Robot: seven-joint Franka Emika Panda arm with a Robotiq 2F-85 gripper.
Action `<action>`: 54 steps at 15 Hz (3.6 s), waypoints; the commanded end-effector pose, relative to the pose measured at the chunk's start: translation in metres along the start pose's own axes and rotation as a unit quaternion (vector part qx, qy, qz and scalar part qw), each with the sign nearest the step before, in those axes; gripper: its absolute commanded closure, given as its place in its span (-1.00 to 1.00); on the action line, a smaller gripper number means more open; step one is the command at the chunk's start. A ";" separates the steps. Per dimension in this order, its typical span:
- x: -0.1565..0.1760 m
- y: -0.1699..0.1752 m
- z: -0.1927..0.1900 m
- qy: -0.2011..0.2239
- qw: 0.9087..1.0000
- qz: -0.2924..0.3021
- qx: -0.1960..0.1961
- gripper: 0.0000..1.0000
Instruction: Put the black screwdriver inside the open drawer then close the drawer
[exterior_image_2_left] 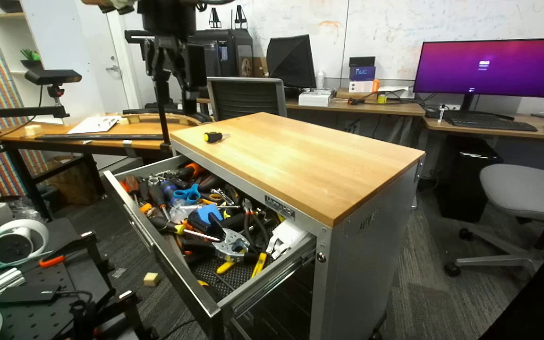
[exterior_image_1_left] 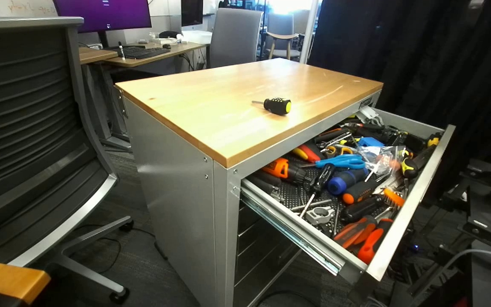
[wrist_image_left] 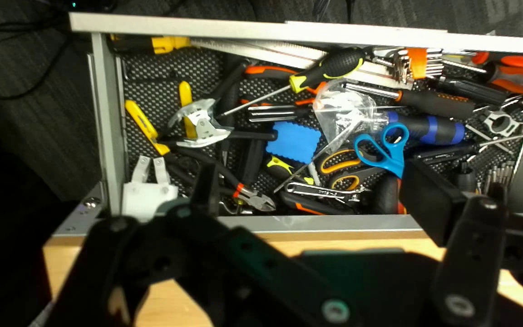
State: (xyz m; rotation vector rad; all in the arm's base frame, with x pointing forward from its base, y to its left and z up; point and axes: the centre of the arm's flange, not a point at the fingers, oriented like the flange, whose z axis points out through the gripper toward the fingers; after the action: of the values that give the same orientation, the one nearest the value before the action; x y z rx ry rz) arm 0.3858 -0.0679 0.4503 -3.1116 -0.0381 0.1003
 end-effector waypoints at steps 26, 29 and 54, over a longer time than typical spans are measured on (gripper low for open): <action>0.246 -0.261 0.151 0.043 0.990 -0.134 -0.011 -0.48; 0.245 -0.263 0.156 0.074 0.988 -0.130 -0.030 -0.02; 0.078 -0.079 0.164 -0.073 0.993 -0.036 -0.086 -0.92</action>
State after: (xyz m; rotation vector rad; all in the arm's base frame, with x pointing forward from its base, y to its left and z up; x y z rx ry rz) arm 0.4817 0.0483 0.2743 -3.2765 -0.2196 0.2921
